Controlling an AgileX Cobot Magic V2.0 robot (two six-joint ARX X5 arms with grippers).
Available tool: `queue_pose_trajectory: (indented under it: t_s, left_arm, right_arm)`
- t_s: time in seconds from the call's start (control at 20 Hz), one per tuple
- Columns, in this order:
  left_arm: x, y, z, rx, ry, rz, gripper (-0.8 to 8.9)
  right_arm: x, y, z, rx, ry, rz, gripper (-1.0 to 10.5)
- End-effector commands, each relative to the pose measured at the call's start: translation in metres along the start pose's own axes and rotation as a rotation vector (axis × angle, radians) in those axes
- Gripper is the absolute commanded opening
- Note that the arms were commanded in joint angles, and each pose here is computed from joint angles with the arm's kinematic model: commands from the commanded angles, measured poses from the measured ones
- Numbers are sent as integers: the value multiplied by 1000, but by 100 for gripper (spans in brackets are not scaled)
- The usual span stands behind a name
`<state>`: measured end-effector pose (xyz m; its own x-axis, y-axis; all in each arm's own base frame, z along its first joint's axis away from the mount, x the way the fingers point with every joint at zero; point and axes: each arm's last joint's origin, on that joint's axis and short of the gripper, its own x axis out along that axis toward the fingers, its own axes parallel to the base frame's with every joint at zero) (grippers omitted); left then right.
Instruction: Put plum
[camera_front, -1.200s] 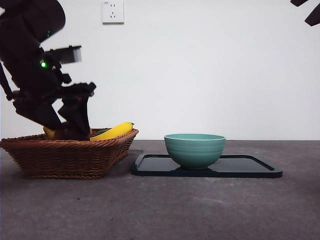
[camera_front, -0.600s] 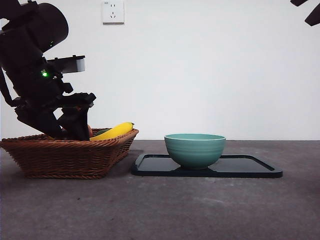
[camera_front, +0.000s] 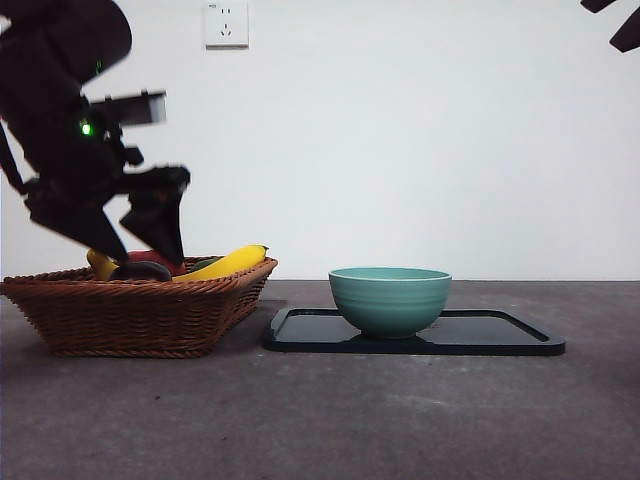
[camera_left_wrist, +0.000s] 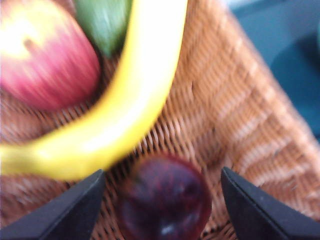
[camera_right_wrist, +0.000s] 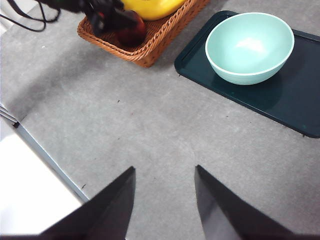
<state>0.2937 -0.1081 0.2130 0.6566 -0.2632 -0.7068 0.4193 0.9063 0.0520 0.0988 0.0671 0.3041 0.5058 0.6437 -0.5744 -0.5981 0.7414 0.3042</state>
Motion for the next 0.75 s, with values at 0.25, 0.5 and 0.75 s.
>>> queue_pose_trajectory:
  t_s: [0.25,0.5,0.75]
  left_arm:
    - [-53,-2,28,8,-191,11,375]
    - [-111,-10,28,16,-287,-124,374]
    - [-155,-17,14,13,-295,-322,374]
  right_arm:
    - [-1,1,3,-4,-12,6,190]
    - [0,2,5,-10,-31,9,190]
    - [-1,2,6,-4,-50,12,190]
